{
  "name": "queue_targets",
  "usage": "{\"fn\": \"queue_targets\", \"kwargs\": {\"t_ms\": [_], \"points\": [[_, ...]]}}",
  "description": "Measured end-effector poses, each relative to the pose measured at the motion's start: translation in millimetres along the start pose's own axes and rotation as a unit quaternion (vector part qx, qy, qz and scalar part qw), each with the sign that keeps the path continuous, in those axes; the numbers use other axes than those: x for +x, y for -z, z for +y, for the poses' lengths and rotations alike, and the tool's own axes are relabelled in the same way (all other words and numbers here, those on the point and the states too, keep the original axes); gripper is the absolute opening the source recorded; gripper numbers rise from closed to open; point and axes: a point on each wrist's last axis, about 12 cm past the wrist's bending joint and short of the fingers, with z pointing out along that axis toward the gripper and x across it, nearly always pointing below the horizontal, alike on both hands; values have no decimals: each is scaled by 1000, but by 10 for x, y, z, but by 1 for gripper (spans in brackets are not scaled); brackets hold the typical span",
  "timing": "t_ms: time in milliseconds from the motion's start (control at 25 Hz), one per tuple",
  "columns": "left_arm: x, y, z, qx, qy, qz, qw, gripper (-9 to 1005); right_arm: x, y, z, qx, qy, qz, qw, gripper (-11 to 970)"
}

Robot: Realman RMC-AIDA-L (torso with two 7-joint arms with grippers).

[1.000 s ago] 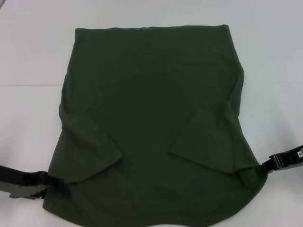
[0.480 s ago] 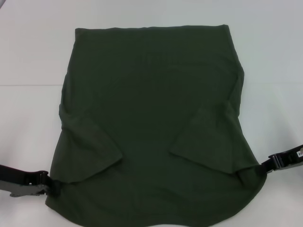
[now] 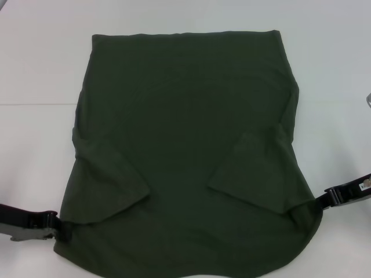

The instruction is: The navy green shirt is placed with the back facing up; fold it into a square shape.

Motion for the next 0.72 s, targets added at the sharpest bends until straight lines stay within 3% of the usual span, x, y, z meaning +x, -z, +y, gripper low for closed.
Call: {"fn": "queue_targets", "kwargs": {"t_ms": [360,720], "points": [[31,44,-19,28,-13,3,1000,24,-11,-8,40,-4,20,11,1000,84],[156,201,62,69,-5,9,998,29,103,12,77,-29,38,46,998,84]]}}
